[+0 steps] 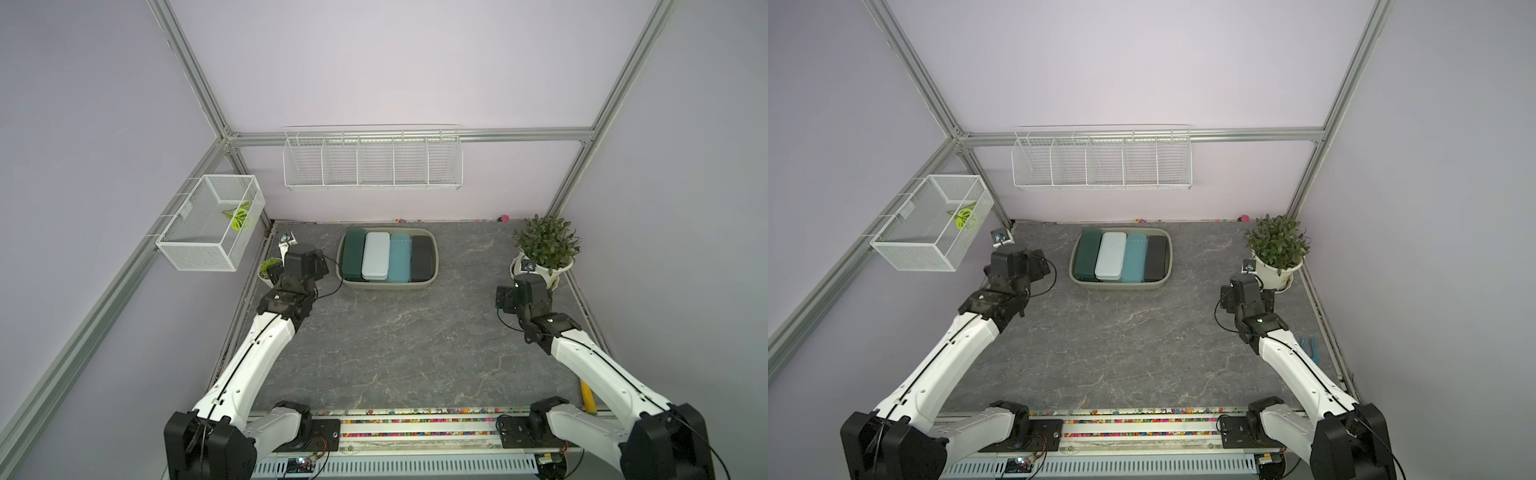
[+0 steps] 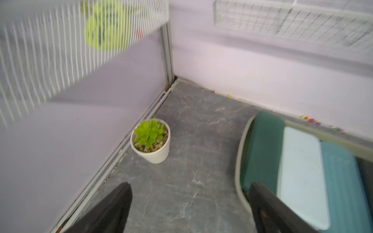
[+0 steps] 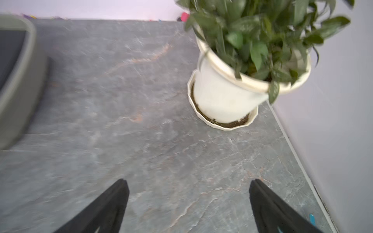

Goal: Put the pencil case into the storage box
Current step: Reset both arms

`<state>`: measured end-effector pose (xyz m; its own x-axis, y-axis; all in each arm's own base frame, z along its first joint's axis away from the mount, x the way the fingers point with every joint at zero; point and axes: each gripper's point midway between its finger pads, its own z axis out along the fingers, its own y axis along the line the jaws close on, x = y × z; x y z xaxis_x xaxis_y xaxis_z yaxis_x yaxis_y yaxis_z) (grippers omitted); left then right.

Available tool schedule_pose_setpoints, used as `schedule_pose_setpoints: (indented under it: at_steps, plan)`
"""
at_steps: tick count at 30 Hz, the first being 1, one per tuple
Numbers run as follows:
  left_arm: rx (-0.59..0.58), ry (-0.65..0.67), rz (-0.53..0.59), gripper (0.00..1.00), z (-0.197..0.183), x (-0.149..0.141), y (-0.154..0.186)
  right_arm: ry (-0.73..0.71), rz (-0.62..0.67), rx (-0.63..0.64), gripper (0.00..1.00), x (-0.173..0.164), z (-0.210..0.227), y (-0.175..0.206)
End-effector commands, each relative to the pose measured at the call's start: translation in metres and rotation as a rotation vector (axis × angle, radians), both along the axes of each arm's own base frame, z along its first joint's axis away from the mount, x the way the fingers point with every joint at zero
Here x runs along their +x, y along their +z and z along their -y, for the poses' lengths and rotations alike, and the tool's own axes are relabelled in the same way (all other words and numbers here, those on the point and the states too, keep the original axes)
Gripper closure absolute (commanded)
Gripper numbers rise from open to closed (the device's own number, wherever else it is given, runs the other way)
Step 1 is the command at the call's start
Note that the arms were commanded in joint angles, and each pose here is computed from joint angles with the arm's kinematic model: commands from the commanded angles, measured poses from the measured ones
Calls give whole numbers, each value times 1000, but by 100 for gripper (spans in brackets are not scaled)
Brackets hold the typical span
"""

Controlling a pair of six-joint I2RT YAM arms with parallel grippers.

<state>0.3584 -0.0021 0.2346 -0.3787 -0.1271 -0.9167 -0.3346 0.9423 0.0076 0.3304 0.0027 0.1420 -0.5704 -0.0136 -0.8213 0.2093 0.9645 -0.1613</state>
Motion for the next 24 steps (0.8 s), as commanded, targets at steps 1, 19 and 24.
schedule_pose_setpoints:
  at_steps: [1, 19, 24]
  plan:
    - [69, -41, 193, 2, 0, 6, 4, 15, 215, -47, 2, 30, 0, 21]
    - [40, -79, 157, 3, -27, 43, -105, 72, 199, 42, 2, 65, 18, -48]
    - [17, -100, 235, 0, -31, 33, -111, 98, 204, 43, 2, 64, 15, -52]
